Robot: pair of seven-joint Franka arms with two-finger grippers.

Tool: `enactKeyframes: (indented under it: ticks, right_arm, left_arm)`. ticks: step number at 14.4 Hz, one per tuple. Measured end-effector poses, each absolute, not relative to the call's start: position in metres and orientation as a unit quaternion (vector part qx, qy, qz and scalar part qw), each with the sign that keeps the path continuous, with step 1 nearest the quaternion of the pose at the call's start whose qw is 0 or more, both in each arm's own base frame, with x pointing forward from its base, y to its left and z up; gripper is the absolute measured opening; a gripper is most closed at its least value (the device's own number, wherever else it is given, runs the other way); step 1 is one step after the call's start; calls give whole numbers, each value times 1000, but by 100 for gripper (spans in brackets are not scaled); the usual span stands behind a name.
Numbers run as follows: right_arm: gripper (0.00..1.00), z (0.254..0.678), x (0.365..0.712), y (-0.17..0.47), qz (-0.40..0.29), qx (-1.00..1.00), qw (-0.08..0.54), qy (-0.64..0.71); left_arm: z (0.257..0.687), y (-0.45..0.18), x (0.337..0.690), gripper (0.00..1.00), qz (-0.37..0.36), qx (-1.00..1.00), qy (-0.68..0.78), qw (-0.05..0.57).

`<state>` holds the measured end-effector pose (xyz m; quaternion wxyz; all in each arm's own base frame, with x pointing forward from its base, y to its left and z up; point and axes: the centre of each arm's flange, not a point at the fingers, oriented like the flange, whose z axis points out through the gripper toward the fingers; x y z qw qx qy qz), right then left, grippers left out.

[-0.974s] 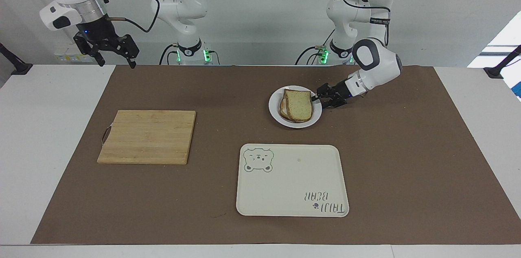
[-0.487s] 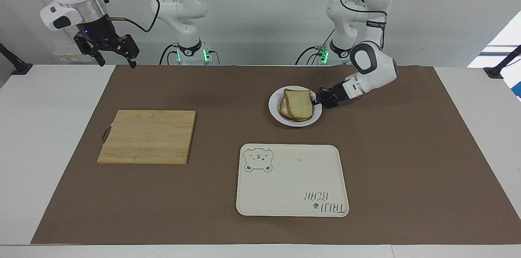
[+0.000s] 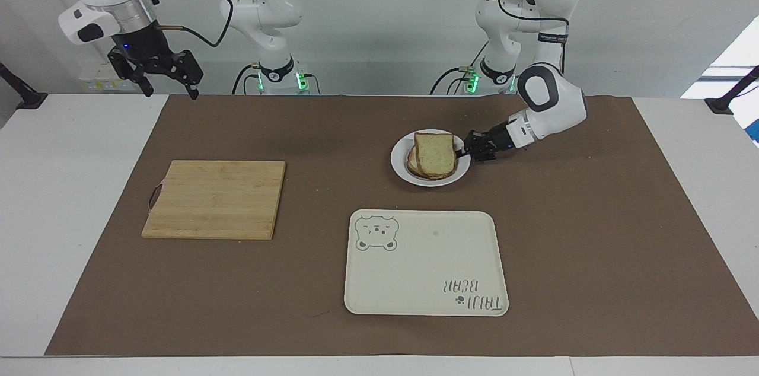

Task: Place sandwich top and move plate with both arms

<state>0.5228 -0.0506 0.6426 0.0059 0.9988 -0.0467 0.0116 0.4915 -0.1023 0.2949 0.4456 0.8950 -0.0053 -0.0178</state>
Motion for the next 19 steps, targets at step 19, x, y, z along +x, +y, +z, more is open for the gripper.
enactKeyframes:
  ticks: [19]
  right_arm:
    - [100,643,523,-51,12,999,6,-47]
  left_arm:
    - [281,-168,674,8,-36,907,71,413]
